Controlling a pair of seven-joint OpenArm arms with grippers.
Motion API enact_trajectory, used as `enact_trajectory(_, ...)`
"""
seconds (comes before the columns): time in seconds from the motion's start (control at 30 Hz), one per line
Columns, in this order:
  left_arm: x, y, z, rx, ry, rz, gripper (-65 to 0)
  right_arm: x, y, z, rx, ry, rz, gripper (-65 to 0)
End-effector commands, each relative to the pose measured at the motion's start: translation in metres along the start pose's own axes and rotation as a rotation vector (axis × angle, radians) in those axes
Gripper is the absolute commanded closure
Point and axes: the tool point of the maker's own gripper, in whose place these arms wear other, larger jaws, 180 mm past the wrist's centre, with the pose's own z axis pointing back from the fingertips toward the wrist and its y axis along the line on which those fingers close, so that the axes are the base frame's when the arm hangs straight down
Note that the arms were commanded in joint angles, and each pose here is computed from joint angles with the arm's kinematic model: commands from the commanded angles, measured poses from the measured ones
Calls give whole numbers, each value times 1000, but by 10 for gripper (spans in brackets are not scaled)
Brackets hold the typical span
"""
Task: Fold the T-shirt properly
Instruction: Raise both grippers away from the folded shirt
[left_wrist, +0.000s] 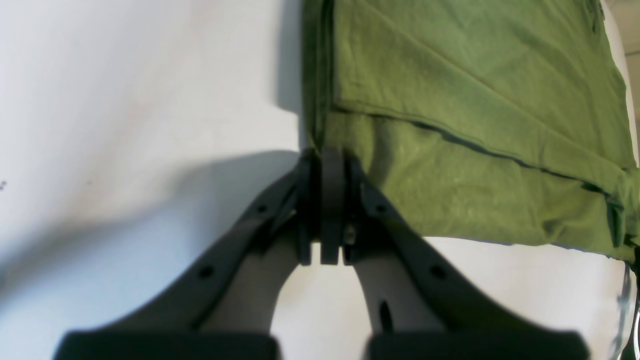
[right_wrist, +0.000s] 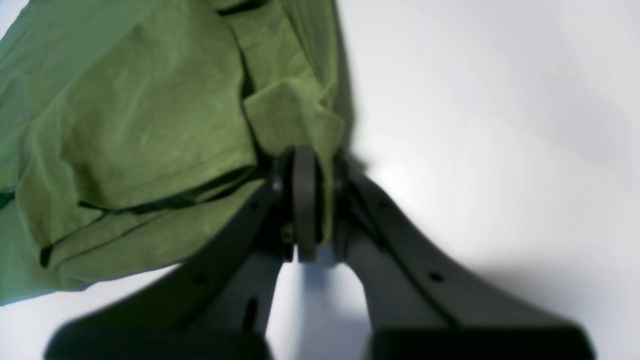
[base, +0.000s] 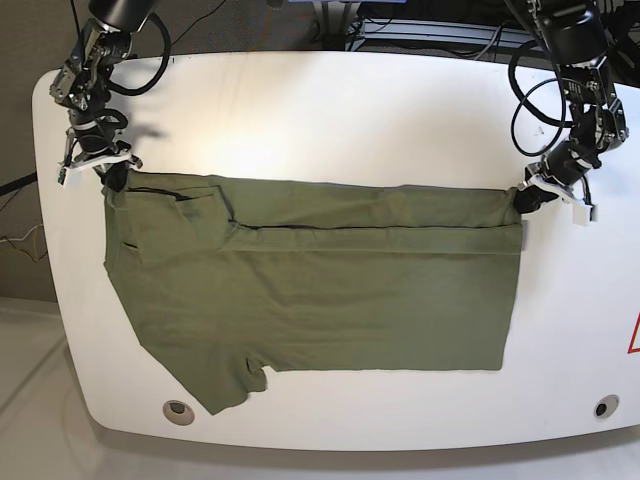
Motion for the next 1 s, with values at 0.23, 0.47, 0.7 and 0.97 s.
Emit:
enact_trajectory(0.23, -15, 14, 7, 55, 68, -23, 0, 11, 1, 6, -1, -5, 39, 0)
enact_trajectory(0.47, -12, 13, 10, 53, 61, -31, 0, 15, 4, 9, 8, -9, 50, 0)
enact_trajectory(0.7, -25, 13, 26, 67, 81, -77, 0, 10, 6, 24, 11, 1, 81, 0)
enact_trajectory(0.97, -54, 5, 65, 80, 126, -166, 0, -9, 13, 69, 39, 27, 129, 0)
